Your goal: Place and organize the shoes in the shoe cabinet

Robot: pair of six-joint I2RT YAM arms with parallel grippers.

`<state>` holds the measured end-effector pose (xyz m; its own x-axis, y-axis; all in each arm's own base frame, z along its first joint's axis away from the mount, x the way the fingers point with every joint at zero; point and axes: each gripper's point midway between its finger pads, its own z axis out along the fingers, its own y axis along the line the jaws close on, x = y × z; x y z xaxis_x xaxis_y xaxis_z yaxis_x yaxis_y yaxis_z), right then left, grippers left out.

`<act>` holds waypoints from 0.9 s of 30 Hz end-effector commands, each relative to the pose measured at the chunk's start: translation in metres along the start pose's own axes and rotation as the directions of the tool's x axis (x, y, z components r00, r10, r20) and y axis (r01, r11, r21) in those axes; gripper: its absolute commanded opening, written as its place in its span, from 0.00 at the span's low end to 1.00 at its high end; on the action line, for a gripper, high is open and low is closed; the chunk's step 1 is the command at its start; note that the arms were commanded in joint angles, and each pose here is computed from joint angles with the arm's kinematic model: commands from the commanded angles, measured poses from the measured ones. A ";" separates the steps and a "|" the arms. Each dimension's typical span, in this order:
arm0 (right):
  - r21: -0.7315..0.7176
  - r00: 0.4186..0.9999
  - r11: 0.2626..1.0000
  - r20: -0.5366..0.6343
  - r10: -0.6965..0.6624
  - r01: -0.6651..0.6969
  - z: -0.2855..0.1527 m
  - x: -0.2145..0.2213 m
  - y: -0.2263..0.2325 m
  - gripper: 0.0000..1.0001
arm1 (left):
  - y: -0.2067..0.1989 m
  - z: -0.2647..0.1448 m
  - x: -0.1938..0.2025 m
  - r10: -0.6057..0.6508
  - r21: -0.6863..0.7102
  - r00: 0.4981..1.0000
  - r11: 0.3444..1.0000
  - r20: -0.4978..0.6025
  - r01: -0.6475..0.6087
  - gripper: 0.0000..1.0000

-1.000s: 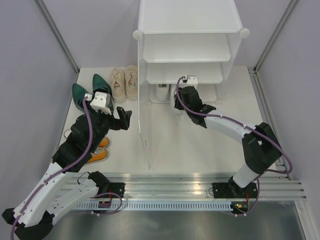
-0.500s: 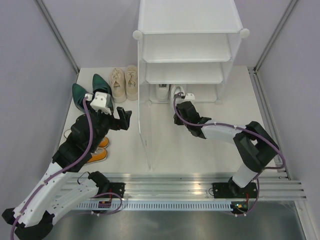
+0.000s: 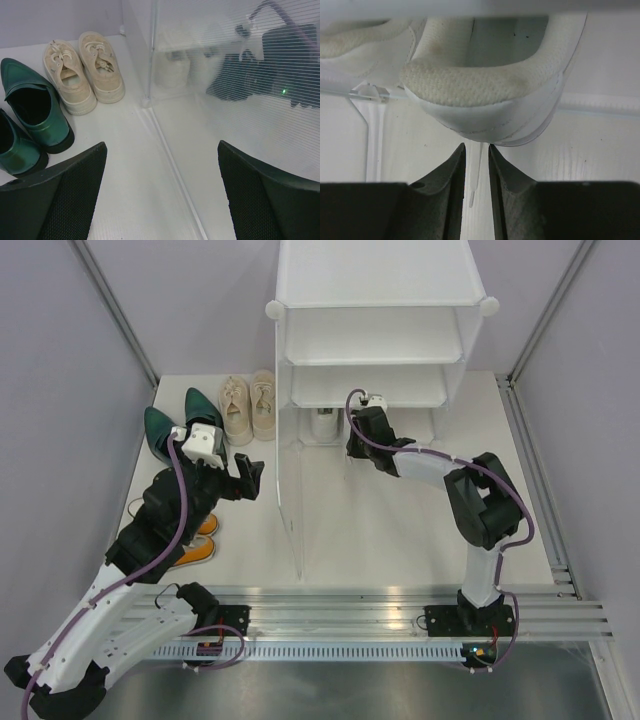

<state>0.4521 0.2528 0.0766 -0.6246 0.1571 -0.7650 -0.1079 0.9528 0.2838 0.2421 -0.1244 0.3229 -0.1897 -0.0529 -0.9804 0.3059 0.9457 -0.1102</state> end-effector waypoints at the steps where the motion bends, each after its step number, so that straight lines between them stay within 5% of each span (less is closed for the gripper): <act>1: -0.032 0.990 0.999 0.140 0.000 0.004 0.009 -0.057 0.008 0.29 | 0.001 0.001 -0.010 0.017 -0.005 0.999 1.000 0.040 -0.016 0.94; 19: -0.036 0.994 0.999 0.112 -0.017 0.021 0.033 -0.057 -0.004 0.31 | 0.005 0.006 -0.006 0.026 -0.029 0.999 0.999 0.025 -0.025 0.94; 27: -0.110 0.994 0.994 0.111 -0.014 0.026 0.001 -0.054 0.006 0.55 | 0.013 0.011 0.000 0.031 -0.072 1.000 0.997 0.003 -0.031 0.94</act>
<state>0.4770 0.2512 0.0652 -0.6342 0.1266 -0.7627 -0.1615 0.9431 0.2908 0.2492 -0.1204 0.3166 -0.2041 -0.0380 -0.9782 0.2712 0.9580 -0.0938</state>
